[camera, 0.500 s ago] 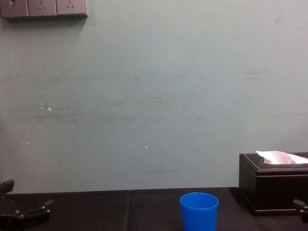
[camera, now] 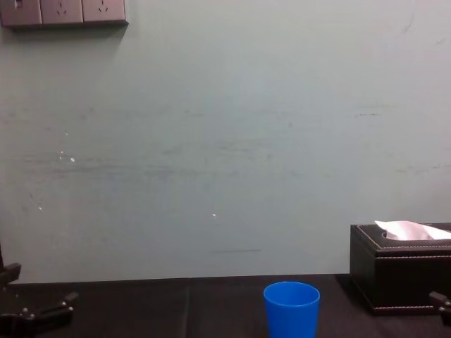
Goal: Stack the three plastic cups sequentially using one hand.
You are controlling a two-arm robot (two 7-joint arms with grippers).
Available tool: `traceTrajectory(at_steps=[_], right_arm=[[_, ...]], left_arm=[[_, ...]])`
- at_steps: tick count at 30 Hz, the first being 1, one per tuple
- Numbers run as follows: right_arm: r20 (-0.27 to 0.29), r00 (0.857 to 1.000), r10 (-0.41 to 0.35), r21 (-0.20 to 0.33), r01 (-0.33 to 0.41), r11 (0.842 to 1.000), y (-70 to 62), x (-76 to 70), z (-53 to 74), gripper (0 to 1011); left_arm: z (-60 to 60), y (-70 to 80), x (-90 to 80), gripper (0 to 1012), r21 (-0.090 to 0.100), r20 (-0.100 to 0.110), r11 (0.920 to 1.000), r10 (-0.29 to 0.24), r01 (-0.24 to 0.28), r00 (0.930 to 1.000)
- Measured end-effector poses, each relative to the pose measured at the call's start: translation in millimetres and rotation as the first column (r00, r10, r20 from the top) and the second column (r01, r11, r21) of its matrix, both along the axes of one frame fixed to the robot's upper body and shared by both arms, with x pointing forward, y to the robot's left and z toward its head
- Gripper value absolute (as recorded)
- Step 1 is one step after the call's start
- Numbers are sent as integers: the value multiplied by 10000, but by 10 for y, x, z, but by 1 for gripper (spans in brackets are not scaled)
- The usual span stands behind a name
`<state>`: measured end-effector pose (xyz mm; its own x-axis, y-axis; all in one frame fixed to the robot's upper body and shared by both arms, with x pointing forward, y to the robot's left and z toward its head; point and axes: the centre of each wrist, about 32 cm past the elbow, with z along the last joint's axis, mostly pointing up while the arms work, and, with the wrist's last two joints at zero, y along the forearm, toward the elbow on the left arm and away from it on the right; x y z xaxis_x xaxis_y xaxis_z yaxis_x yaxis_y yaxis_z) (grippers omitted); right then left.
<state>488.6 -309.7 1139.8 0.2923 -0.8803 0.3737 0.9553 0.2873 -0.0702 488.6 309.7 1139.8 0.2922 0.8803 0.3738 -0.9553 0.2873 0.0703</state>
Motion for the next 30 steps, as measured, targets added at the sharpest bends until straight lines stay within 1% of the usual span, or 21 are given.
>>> traceTrajectory(at_steps=[30], right_arm=[[0,10000,0,0,0,10000,0,0,0,1002]], left_arm=[[0,0,0,1010,0,0,10000,0,0,10000]])
